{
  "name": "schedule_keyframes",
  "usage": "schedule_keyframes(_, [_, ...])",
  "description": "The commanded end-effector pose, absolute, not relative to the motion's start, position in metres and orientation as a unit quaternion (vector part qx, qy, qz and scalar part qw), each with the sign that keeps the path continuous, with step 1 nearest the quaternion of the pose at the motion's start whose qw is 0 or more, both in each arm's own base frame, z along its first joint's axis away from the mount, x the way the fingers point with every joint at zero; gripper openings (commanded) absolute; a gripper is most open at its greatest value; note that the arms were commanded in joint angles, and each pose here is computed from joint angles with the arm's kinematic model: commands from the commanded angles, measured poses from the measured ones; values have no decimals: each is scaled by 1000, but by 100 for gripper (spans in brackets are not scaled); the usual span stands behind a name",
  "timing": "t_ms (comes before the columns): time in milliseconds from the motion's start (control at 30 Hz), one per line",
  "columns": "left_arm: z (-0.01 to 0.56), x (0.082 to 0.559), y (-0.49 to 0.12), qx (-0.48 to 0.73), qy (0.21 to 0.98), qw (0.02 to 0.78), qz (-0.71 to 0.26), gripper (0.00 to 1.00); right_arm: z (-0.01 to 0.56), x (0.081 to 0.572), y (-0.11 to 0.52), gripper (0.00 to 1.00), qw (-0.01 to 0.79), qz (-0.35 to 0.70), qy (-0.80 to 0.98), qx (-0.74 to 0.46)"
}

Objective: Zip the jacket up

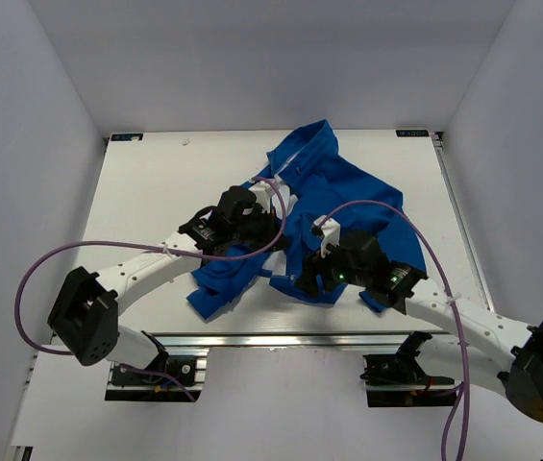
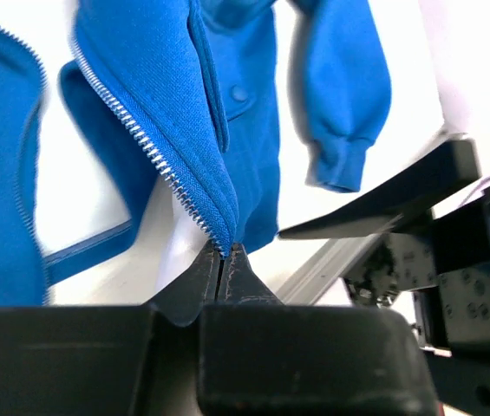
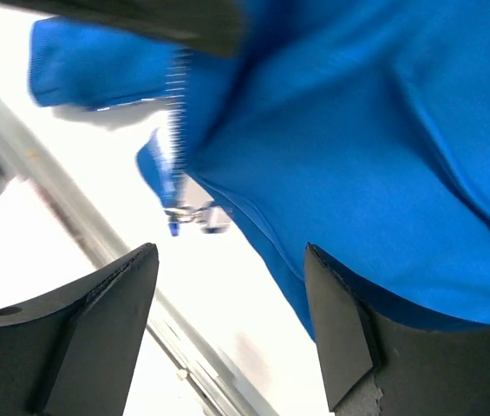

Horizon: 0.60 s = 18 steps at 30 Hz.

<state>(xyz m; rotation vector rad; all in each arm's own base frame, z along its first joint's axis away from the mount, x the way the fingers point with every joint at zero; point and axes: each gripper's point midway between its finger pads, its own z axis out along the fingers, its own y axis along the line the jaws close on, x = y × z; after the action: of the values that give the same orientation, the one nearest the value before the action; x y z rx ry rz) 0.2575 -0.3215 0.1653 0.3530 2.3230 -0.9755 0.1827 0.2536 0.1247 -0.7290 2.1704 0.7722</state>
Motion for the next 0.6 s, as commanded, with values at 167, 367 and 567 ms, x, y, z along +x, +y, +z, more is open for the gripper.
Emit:
schedule_keyframes(167, [220,254,-335,152,826,329,-432,0,140,163,262,69,382,340,768,-384])
schedule_keyframes(367, [226,255,-336,149,824,332,-435,0,138,161,262,65,381,334,765,-398])
schedule_keyframes(567, [233,256,-336,148,820,337,-438,0,128,163,266,61,385,325,768,-396])
